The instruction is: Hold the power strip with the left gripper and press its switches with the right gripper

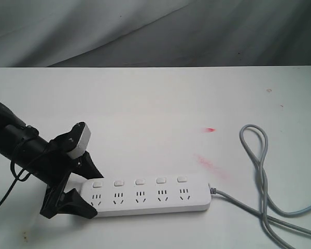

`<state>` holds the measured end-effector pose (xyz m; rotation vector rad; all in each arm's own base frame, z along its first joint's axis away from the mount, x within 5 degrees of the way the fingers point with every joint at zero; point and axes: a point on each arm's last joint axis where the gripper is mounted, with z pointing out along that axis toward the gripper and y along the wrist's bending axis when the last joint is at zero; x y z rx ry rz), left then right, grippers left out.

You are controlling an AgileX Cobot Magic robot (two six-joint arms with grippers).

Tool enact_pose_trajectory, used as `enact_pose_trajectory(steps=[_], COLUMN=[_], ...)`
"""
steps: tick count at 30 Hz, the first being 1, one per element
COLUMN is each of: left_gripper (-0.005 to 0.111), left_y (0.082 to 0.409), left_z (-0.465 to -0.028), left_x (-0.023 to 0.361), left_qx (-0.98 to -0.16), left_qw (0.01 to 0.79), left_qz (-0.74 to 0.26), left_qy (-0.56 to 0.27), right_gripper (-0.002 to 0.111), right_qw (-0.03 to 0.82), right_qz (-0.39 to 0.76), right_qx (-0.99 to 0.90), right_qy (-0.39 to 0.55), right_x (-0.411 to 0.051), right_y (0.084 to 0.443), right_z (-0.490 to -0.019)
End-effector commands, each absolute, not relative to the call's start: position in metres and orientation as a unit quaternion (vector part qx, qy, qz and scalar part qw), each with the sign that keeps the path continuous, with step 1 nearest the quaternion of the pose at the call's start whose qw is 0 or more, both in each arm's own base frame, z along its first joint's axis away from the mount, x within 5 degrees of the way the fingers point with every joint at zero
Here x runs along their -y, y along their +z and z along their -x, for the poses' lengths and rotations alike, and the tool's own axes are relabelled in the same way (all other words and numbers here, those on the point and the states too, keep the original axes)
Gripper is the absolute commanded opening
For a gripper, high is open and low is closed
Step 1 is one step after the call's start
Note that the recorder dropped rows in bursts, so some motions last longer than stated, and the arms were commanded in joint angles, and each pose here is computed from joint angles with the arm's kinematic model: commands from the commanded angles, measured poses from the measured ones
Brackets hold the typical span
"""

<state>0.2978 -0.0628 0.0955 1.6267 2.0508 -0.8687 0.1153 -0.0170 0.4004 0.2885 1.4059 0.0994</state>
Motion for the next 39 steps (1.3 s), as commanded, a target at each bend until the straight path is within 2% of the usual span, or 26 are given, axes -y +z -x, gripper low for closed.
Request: enact_pose_trajectory(steps=[1, 4, 6, 7, 9, 12, 15, 17, 20, 25, 29, 36, 39], left_gripper=[0.000, 0.000, 0.000, 0.000, 0.000, 0.000, 0.000, 0.000, 0.000, 0.000, 0.000, 0.000, 0.000], left_y=[0.095, 0.095, 0.095, 0.095, 0.095, 0.095, 0.095, 0.095, 0.095, 0.095, 0.095, 0.095, 0.095], left_z=[-0.298, -0.298, -0.298, -0.298, -0.298, -0.298, -0.298, -0.298, -0.298, -0.298, -0.298, -0.298, -0.298], left_x=[0.063, 0.063, 0.063, 0.063, 0.063, 0.063, 0.063, 0.063, 0.063, 0.063, 0.063, 0.063, 0.063], left_qx=[-0.725, -0.725, -0.725, -0.725, -0.725, -0.725, -0.725, -0.725, -0.725, -0.725, -0.725, -0.725, -0.725], left_qw=[0.188, 0.188, 0.188, 0.188, 0.188, 0.188, 0.188, 0.188, 0.188, 0.188, 0.188, 0.188, 0.188], left_qz=[-0.589, -0.589, -0.589, -0.589, -0.589, -0.589, -0.589, -0.589, -0.589, -0.589, -0.589, -0.589, -0.589], left_qy=[-0.303, -0.303, -0.303, -0.303, -0.303, -0.303, -0.303, -0.303, -0.303, -0.303, -0.303, -0.303, -0.303], right_gripper=[0.000, 0.000, 0.000, 0.000, 0.000, 0.000, 0.001, 0.011, 0.038, 0.059, 0.063, 0.060, 0.060], right_qw=[0.657, 0.563, 0.500, 0.468, 0.436, 0.377, 0.339, 0.350, 0.325, 0.272, 0.237, 0.200, 0.210], right_qz=[-0.025, 0.136, 0.261, 0.335, 0.416, 0.452, 0.495, 0.510, 0.534, 0.527, 0.538, 0.534, 0.527], right_qx=[-0.754, -0.812, -0.810, -0.790, -0.760, -0.770, -0.765, -0.752, -0.741, -0.757, -0.758, -0.754, -0.759], right_qy=[0.013, 0.069, 0.163, 0.213, 0.244, 0.246, 0.233, 0.229, 0.243, 0.273, 0.284, 0.328, 0.321], right_x=[0.010, -0.015, -0.035, -0.045, -0.053, -0.068, -0.109, -0.143, -0.190, -0.232, -0.251, -0.261, -0.266], right_y=[0.435, 0.445, 0.442, 0.437, 0.419, 0.383, 0.355, 0.342, 0.311, 0.267, 0.241, 0.227, 0.216], right_z=[-0.170, -0.222, -0.252, -0.270, -0.291, -0.315, -0.329, -0.335, -0.338, -0.339, -0.336, -0.329, -0.335])
